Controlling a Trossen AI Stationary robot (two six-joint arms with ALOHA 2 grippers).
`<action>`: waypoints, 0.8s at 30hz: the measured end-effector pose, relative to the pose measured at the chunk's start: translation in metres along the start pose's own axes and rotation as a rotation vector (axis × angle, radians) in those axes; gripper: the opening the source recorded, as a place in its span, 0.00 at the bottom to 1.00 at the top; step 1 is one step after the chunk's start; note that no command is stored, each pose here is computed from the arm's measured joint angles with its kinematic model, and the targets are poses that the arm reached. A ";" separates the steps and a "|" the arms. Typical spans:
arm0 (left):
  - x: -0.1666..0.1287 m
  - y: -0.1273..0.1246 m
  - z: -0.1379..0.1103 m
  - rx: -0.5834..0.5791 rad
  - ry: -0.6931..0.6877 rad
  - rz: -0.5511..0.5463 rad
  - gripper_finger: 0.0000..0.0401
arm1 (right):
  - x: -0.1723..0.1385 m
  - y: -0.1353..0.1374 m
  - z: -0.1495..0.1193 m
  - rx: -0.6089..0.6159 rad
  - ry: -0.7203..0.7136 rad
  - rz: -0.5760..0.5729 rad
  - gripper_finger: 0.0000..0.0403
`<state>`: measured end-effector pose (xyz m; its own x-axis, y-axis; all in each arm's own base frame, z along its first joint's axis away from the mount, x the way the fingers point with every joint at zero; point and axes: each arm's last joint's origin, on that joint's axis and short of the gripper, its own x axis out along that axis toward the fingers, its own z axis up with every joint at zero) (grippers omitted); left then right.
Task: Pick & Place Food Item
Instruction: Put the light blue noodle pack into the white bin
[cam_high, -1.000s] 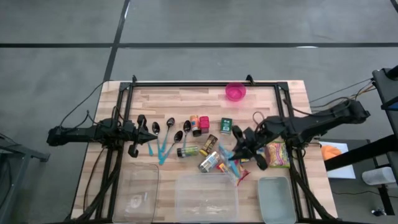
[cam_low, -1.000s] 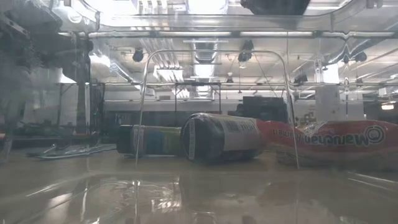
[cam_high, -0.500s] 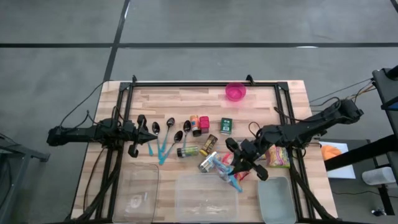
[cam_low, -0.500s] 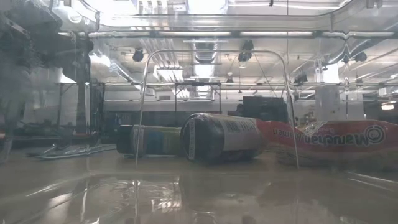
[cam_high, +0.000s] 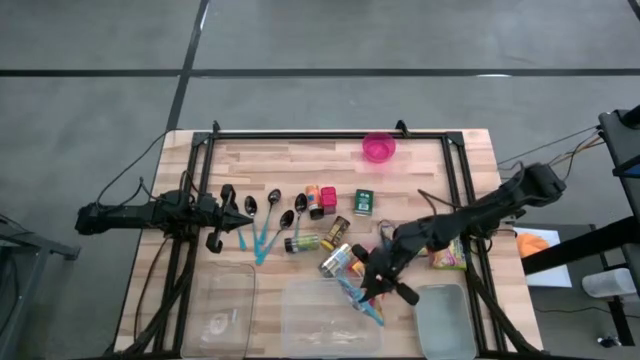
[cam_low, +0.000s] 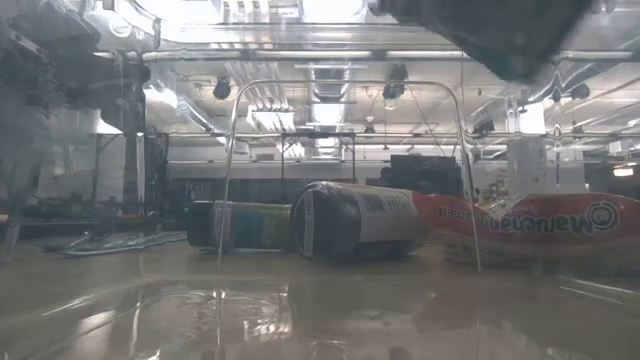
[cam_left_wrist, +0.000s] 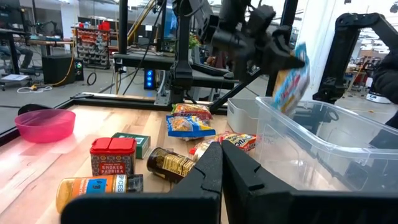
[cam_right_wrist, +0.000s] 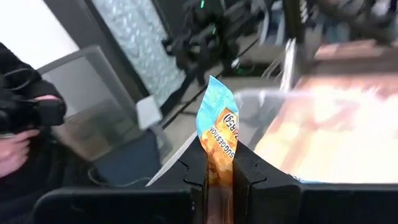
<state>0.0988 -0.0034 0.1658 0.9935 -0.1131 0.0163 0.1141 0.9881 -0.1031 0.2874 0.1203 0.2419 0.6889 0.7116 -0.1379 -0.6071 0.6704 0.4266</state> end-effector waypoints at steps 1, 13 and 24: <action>0.000 0.000 0.000 0.000 0.000 0.000 0.00 | 0.002 -0.002 -0.003 0.018 0.015 0.001 0.05; 0.000 0.000 0.000 0.000 0.000 0.000 0.00 | 0.014 -0.014 -0.022 0.111 0.104 0.019 0.09; 0.000 0.000 0.000 0.000 0.000 0.000 0.00 | 0.013 -0.012 -0.019 0.100 0.084 0.028 0.41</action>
<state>0.0989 -0.0034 0.1658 0.9934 -0.1134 0.0159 0.1145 0.9881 -0.1031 0.2961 0.1254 0.2184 0.6343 0.7474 -0.1976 -0.5800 0.6290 0.5177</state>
